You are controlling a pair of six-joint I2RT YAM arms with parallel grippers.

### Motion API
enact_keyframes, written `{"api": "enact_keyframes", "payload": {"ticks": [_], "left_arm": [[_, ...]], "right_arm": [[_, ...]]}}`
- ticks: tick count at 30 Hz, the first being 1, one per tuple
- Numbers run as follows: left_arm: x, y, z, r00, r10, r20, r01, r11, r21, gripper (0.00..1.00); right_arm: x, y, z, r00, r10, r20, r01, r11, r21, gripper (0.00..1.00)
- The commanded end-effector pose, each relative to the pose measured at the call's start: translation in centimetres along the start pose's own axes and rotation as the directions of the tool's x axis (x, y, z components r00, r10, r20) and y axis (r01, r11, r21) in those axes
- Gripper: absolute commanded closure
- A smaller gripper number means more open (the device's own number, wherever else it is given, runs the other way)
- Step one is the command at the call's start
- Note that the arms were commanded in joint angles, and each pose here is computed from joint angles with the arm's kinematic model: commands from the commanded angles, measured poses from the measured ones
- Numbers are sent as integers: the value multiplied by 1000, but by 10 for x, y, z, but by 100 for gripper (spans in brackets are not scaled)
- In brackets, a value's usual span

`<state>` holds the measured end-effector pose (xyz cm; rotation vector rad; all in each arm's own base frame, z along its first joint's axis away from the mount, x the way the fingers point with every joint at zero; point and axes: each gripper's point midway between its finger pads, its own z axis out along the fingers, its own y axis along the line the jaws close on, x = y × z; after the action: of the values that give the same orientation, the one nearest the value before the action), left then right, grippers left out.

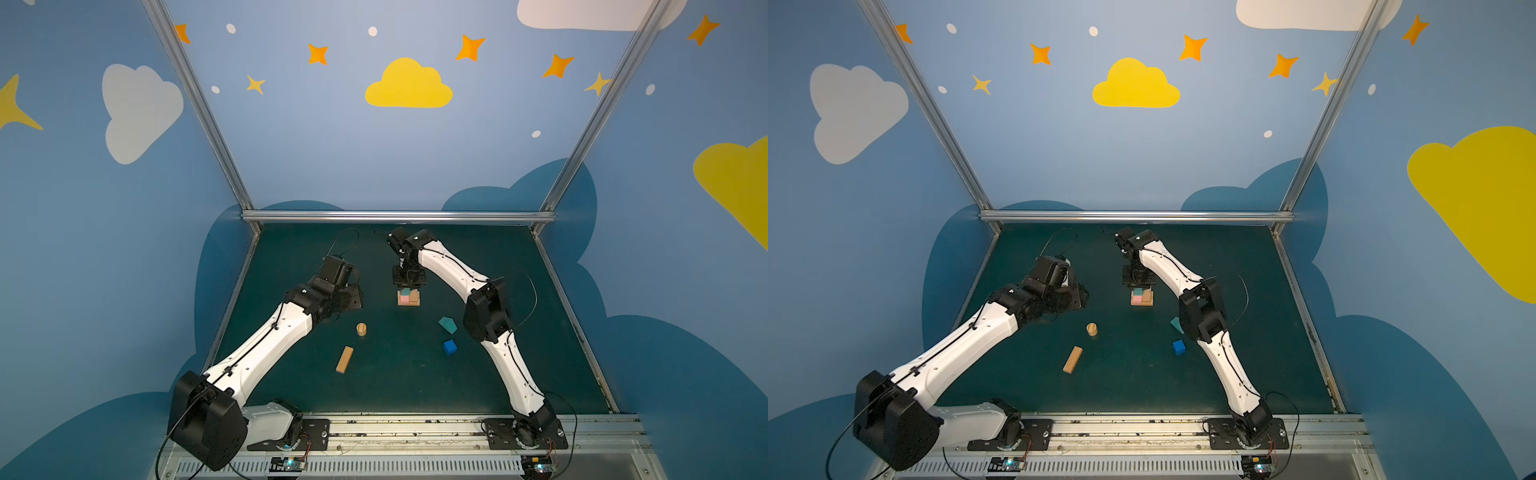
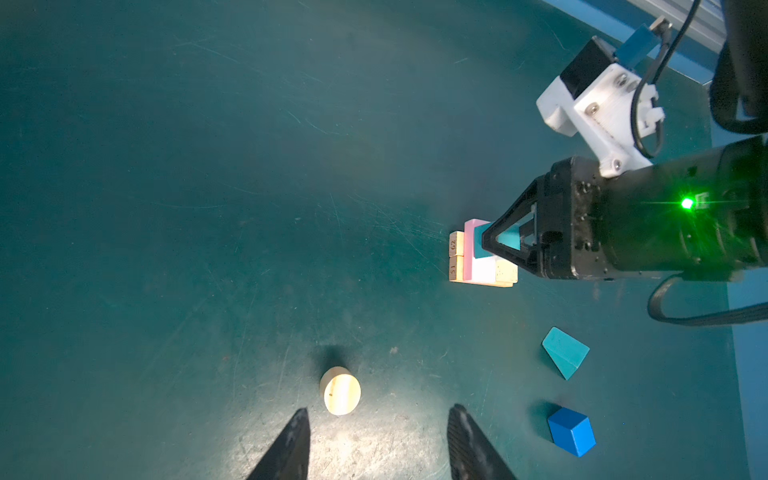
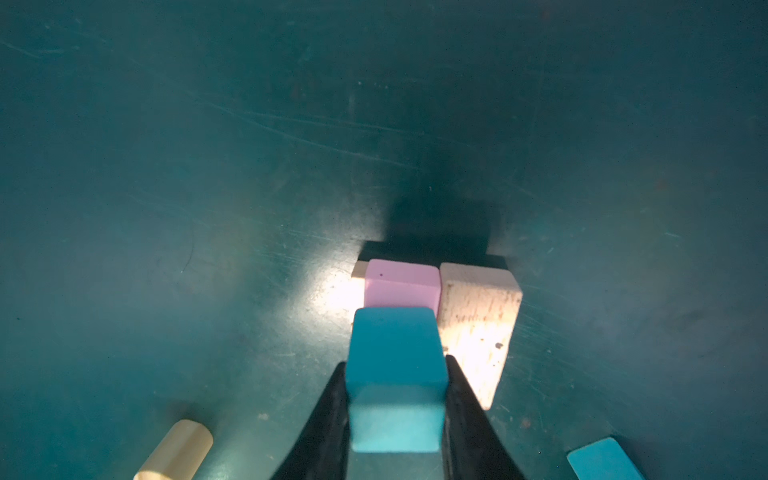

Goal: Build the wood block tower
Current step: 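Lower the teal cube onto the pink bar and open the right gripper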

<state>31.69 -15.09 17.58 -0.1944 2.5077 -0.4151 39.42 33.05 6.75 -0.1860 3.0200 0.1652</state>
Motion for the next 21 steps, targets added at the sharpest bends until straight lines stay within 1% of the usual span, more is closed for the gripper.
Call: {"api": "enact_keyframes", "payload": {"ticks": [1, 4, 11, 21], "left_arm": [[2, 5, -4, 1000, -4, 4, 4, 1000, -9, 46], [2, 5, -4, 1000, -3, 3, 3, 1000, -9, 46], [3, 6, -4, 1000, -6, 3, 6, 1000, -9, 46], [2, 5, -6, 1000, -5, 7, 5, 1000, -4, 46]], "right_arm": [[3, 2, 3, 1000, 2, -12, -2, 1000, 12, 66], [2, 2, 2, 1000, 4, -9, -4, 1000, 11, 63], [3, 2, 1, 1000, 7, -10, -7, 1000, 9, 60], [3, 6, -5, 1000, 11, -6, -11, 1000, -8, 61]]}}
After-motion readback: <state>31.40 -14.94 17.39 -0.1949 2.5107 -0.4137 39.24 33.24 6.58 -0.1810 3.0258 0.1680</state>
